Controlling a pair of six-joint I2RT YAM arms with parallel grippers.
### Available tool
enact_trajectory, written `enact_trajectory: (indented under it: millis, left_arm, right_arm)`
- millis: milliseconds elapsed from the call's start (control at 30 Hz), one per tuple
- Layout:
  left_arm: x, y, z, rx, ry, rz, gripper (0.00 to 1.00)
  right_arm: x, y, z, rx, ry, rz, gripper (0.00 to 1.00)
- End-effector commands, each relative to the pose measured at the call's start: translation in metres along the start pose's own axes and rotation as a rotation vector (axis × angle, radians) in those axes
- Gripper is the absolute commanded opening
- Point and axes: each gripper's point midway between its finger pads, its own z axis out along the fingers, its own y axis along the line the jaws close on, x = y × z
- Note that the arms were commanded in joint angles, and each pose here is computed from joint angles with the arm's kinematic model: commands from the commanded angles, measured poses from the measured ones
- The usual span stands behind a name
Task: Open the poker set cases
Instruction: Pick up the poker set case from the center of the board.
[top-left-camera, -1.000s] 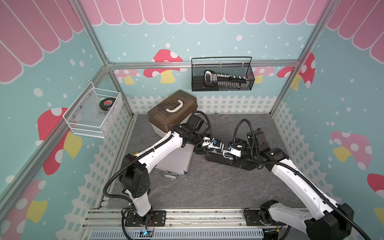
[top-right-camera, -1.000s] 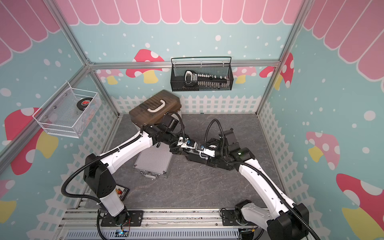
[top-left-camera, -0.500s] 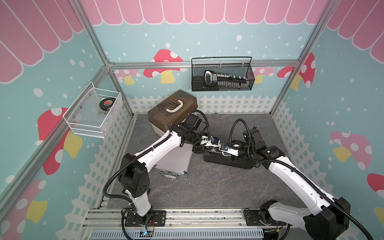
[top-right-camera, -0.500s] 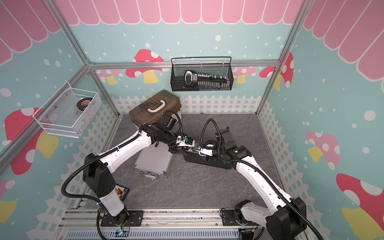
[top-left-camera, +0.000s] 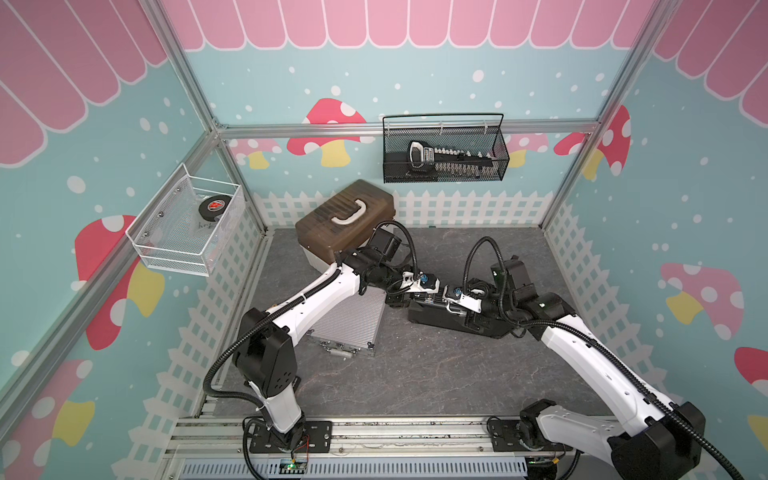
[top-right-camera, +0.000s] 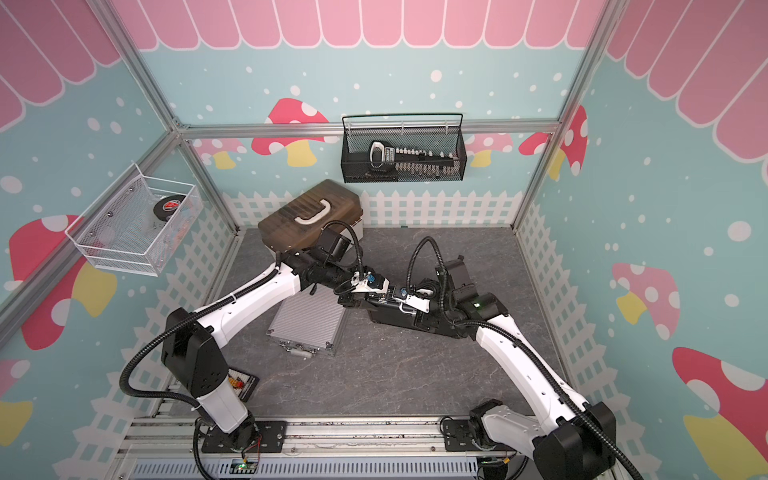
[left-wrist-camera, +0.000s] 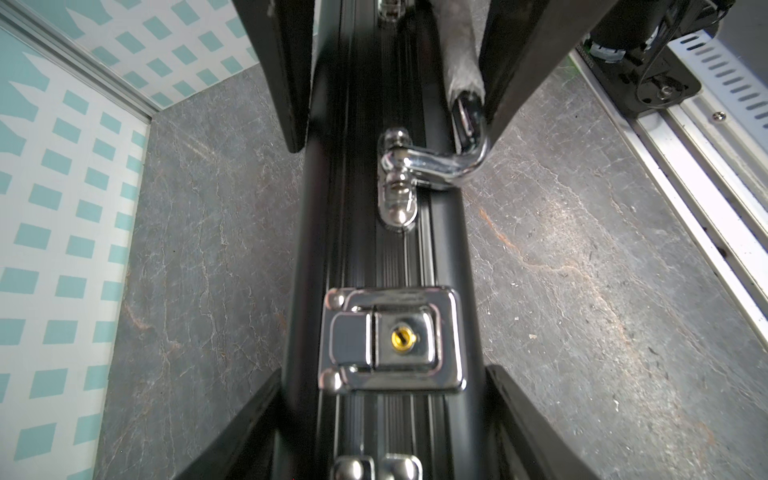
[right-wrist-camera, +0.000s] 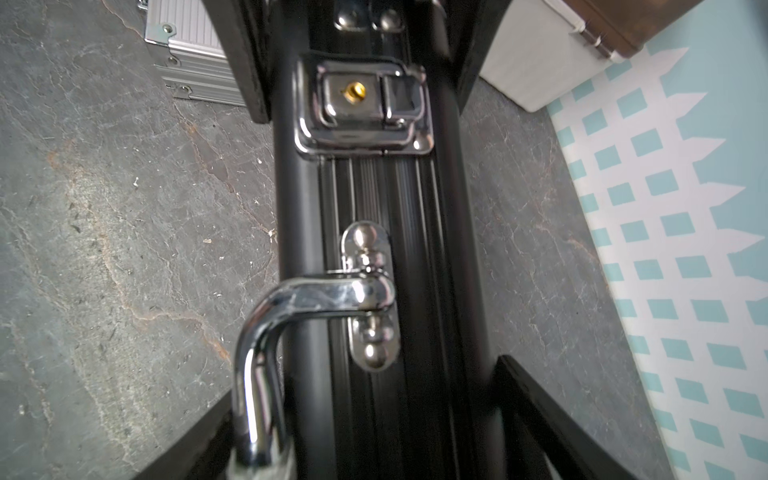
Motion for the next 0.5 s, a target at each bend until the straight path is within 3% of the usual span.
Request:
enact_trajectory:
  millis: [0,100,167,333,433,467]
  left_arm:
    - [-0.027,0.006,-0.02,-0.041,-0.08,0.078,0.22]
    - [-0.025,0.005,-0.019,-0.033,-0.086,0.07,0.22]
    - [-0.026,0.005,-0.02,-0.03,-0.097,0.07,0.22]
    - [-0.03,0.006,-0.019,-0.023,-0.128,0.061,0.24]
    - [-0.03,0.01,-0.02,-0.041,-0.124,0.051,0.35]
    - [-0.03,0.014,-0.022,-0.062,-0.116,0.044,0.45]
  right_arm:
    - [0.034,0.013,-0.009,-0.051,0.16,0.047,0.77]
    - [0.04,0.013,-0.014,-0.039,0.19,0.051,0.76]
    - [0.04,0.013,-0.012,-0.036,0.19,0.045,0.68]
    - [0.024,0.013,-0.002,-0.071,0.104,0.084,0.37]
    - [0.02,0.012,0.002,-0.078,0.086,0.099,0.16]
    - [0.02,0.012,0.002,-0.079,0.088,0.103,0.09]
